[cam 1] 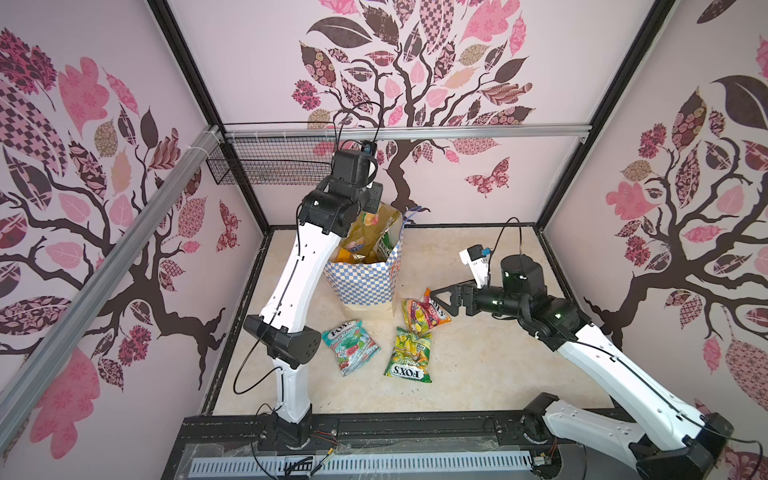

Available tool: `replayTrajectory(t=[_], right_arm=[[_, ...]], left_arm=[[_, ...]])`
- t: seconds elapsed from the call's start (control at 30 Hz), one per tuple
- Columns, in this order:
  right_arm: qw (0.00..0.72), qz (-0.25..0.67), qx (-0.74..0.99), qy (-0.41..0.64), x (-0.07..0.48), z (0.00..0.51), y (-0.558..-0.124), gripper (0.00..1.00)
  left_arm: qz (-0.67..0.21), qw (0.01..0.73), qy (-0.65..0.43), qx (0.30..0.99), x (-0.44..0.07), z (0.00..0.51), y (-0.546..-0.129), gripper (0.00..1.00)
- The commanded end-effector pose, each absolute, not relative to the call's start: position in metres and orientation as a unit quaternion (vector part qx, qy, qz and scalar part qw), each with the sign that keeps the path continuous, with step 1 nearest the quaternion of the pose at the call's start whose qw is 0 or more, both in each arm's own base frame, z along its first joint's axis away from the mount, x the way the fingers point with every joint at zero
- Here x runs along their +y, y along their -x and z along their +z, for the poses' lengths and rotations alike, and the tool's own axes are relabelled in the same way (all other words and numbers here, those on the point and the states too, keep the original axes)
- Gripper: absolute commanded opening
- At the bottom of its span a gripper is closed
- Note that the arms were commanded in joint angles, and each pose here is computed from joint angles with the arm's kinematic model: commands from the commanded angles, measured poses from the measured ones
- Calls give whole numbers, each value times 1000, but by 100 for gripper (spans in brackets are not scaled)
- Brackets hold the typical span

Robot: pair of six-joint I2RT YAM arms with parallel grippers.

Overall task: Take the snacks out of the paper bag
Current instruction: 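Lift the gold foil packet up out of the bag with the left gripper, then swing the gold packet over the table and release it while right arm draws back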

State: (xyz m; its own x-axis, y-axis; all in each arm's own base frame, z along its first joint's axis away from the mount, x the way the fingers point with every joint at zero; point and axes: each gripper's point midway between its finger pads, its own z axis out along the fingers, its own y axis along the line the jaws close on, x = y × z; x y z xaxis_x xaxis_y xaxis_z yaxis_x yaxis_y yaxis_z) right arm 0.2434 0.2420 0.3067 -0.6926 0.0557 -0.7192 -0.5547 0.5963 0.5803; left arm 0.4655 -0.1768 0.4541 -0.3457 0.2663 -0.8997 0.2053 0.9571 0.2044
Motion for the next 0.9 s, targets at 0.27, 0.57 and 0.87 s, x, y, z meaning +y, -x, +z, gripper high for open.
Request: replayTrajectory(t=[0.27, 0.57, 0.87], right_arm=[[413, 426, 792, 142, 236, 341, -248, 99], [498, 376, 778, 77, 198, 352, -255, 99], [580, 301, 757, -12, 131, 354, -238, 100]], left_arm=[[-56, 716, -95, 689, -153, 613, -372, 0], [-68, 736, -148, 657, -203, 635, -311, 0], [-89, 740, -216, 630, -290, 630, -271, 0]])
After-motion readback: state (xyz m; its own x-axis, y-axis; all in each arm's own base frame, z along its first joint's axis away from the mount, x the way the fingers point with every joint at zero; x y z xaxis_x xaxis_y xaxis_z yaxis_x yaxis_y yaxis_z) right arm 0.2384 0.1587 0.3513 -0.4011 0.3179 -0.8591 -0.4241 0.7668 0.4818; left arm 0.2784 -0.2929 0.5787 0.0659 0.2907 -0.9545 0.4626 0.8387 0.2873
